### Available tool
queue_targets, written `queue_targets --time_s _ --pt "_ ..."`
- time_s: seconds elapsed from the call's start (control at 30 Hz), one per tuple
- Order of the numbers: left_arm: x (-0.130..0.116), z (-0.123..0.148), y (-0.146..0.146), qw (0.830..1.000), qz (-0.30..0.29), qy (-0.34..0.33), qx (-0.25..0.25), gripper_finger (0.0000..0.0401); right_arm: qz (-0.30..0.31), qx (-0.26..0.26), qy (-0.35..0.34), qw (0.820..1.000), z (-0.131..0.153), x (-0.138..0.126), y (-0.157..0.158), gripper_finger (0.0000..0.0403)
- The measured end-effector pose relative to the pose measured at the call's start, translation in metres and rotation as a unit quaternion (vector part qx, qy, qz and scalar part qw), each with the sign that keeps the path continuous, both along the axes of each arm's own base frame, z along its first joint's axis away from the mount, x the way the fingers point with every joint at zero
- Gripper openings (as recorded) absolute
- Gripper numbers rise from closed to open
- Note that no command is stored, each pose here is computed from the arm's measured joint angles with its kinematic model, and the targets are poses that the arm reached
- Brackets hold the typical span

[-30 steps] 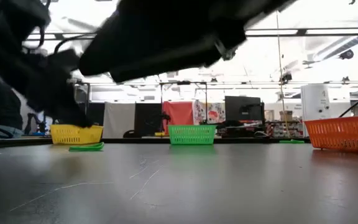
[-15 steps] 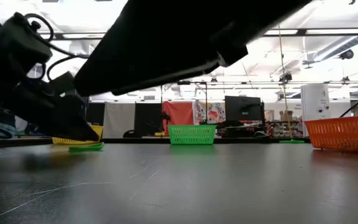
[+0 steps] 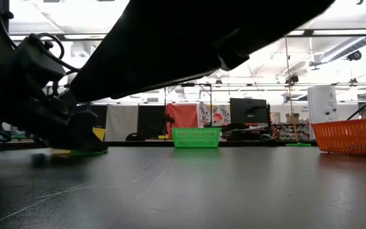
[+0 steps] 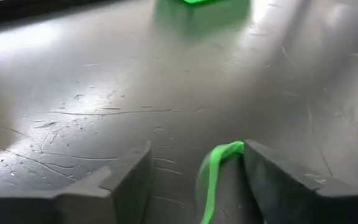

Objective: Sort rubber bands into baskets
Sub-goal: Put the green rubber band into the green bin

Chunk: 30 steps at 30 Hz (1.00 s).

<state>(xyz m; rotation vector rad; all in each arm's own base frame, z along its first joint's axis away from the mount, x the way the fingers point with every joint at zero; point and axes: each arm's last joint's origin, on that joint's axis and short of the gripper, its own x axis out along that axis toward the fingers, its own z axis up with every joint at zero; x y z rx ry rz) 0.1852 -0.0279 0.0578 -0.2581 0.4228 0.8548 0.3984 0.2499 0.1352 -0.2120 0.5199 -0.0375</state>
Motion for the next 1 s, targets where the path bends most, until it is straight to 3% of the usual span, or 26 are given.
queue_targets --time_s 0.1,0.33,0.53,0.67,0.9,1.0 --pt "0.001 -0.005 0.000 1.000 0.010 -0.007 0.006 0.0181 0.002 -0.004 0.000 1.000 0.000 0.000 0.000 0.0224" --pt "0.009 -0.008 -0.002 0.999 0.019 -0.026 0.004 0.0015 0.004 -0.007 0.001 1.000 0.000 0.000 0.000 0.0224" --pt "0.012 -0.002 -0.003 0.999 0.008 -0.038 -0.012 0.0003 0.004 -0.008 0.002 1.000 0.000 0.000 0.000 0.0224" --pt "0.016 0.008 -0.008 0.997 -0.047 -0.040 -0.040 0.0000 0.005 -0.011 0.006 1.000 -0.001 -0.001 0.000 0.0224" --pt "0.021 0.036 -0.008 0.992 -0.107 -0.063 -0.022 0.0000 0.014 -0.020 0.018 1.000 -0.003 -0.002 0.000 0.0224" --pt "0.023 0.051 -0.009 0.987 -0.135 -0.083 -0.007 0.0000 0.044 -0.034 0.060 0.997 -0.006 -0.007 -0.001 0.0224"
